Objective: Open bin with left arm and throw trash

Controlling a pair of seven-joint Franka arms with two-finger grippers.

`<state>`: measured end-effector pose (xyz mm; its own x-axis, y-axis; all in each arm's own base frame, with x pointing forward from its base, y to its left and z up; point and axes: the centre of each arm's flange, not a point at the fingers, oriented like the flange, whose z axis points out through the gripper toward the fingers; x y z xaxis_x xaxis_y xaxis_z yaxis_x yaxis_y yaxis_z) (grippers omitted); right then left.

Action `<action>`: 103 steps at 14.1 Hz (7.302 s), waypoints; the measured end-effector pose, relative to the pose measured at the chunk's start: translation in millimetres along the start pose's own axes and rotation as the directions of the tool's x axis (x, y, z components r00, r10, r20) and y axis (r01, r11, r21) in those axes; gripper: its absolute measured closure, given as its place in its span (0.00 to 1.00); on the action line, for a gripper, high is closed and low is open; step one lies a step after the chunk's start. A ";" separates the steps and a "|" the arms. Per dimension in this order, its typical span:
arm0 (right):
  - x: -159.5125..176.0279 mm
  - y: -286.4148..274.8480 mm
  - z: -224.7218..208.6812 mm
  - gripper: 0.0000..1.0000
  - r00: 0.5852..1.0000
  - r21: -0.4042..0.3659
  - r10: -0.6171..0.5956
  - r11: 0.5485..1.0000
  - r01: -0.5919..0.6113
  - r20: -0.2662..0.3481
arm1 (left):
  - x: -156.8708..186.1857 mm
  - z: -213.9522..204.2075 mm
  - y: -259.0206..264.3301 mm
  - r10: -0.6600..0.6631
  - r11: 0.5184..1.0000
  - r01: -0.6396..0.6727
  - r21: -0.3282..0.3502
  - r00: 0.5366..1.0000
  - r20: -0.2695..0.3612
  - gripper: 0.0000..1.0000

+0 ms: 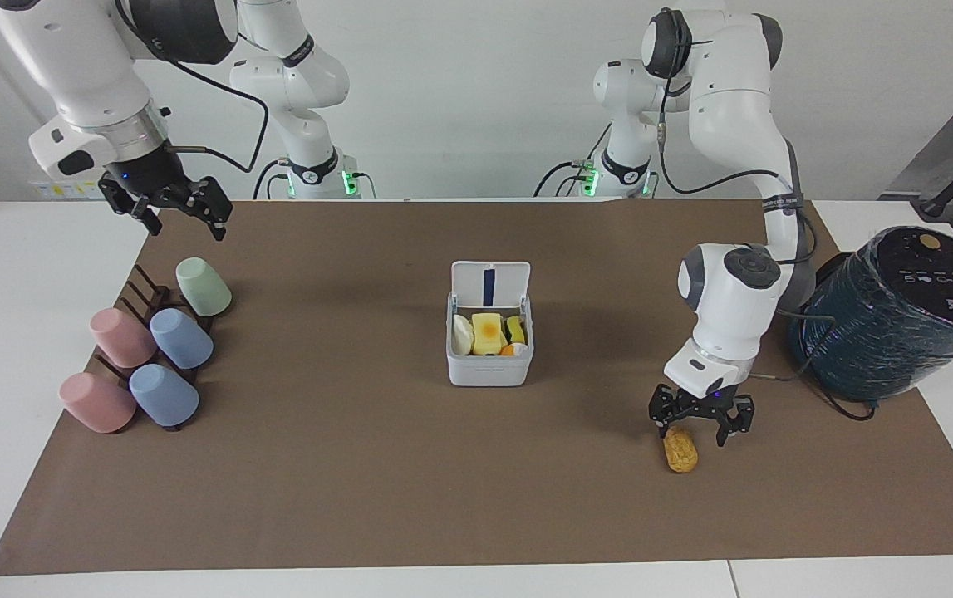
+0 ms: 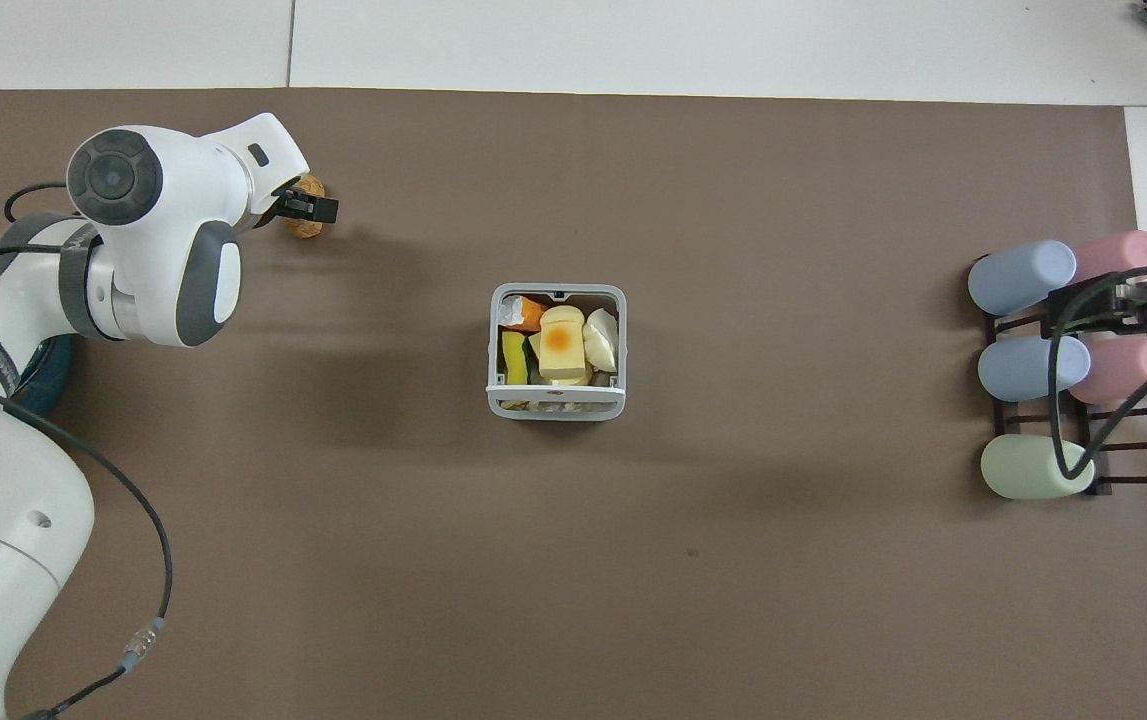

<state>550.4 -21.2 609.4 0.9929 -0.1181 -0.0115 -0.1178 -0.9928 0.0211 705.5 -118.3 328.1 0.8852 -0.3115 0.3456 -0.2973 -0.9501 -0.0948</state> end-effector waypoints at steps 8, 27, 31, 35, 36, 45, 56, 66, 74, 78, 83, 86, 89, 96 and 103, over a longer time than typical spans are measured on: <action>0.0 0.0 0.5 0.00 1.000 0.000 0.000 1.000 0.000 0.001 | -18.1 18.5 4.0 0.031 1.000 -0.031 0.001 0.998 -0.047 0.00; -0.7 0.1 0.8 0.00 1.000 0.000 0.000 1.000 0.000 0.002 | 7.4 13.7 6.3 -0.048 0.999 0.048 -0.011 0.998 0.026 0.58; -0.7 0.1 0.7 0.00 1.000 0.000 0.000 1.000 0.000 0.002 | 44.0 -38.9 88.3 -0.129 0.991 0.134 -0.020 0.976 0.177 0.58; -0.8 0.1 0.7 0.00 1.000 0.000 0.000 1.000 0.000 0.002 | 50.9 -87.0 172.5 -0.162 0.985 0.173 -0.028 0.959 0.232 0.58; -0.8 0.1 0.7 0.00 1.000 0.000 0.000 1.000 0.000 0.002 | 49.7 -100.4 182.6 -0.169 0.982 0.185 -0.045 0.953 0.251 0.58; -0.8 0.1 1.3 0.00 1.000 0.000 0.000 1.000 0.000 0.003 | -0.9 -153.7 305.1 -0.173 0.969 0.225 -0.106 0.916 0.362 0.58; -1.1 0.1 3.1 0.00 1.000 0.000 0.000 1.000 0.000 0.007 | -64.7 -94.1 319.7 -0.281 0.930 0.329 -0.165 0.924 0.261 0.58; -1.3 0.1 3.1 0.00 1.000 0.000 0.000 1.000 0.000 0.007 | -44.8 -112.1 319.1 -0.313 0.920 0.364 -0.147 0.906 0.285 0.00; -1.2 0.8 3.1 0.00 1.000 0.000 0.001 1.000 -0.001 0.007 | -13.5 -153.2 297.0 -0.319 0.923 0.372 -0.101 0.885 0.339 0.00; -1.2 0.9 3.1 0.00 1.000 0.000 0.001 1.000 -0.001 0.007 | 19.4 -190.3 216.5 -0.392 0.898 0.438 -0.037 0.836 0.383 0.00; -1.2 0.9 3.1 0.00 1.000 0.000 0.001 1.000 -0.001 0.007 | 29.8 -233.5 74.7 -0.371 0.918 0.395 0.033 0.827 0.423 0.00; -1.3 1.0 3.0 0.00 1.000 0.000 -0.015 1.000 0.015 0.007 | 23.5 -266.6 10.2 -0.347 0.930 0.366 0.029 0.853 0.390 0.00; -1.4 1.0 2.9 0.00 1.000 0.000 -0.015 1.000 0.015 0.007 | 15.6 -304.1 -28.3 -0.219 0.975 0.218 0.039 0.916 0.335 0.00; -1.4 1.2 2.8 0.00 1.000 0.000 -0.015 1.000 0.015 0.007 | 12.6 -311.3 -35.5 -0.190 0.981 0.195 0.018 0.926 0.327 0.00; -1.3 1.8 2.8 0.00 1.000 0.000 -0.014 1.000 0.014 0.007 | 10.1 -300.5 -28.7 -0.187 0.978 0.205 -0.023 0.926 0.329 0.00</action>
<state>548.8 -22.9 606.6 0.9944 -0.1045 -0.0183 -0.1041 -0.9943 0.0210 615.4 -88.5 614.9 0.9926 -0.1174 0.0310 -0.1174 -0.9931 -0.0004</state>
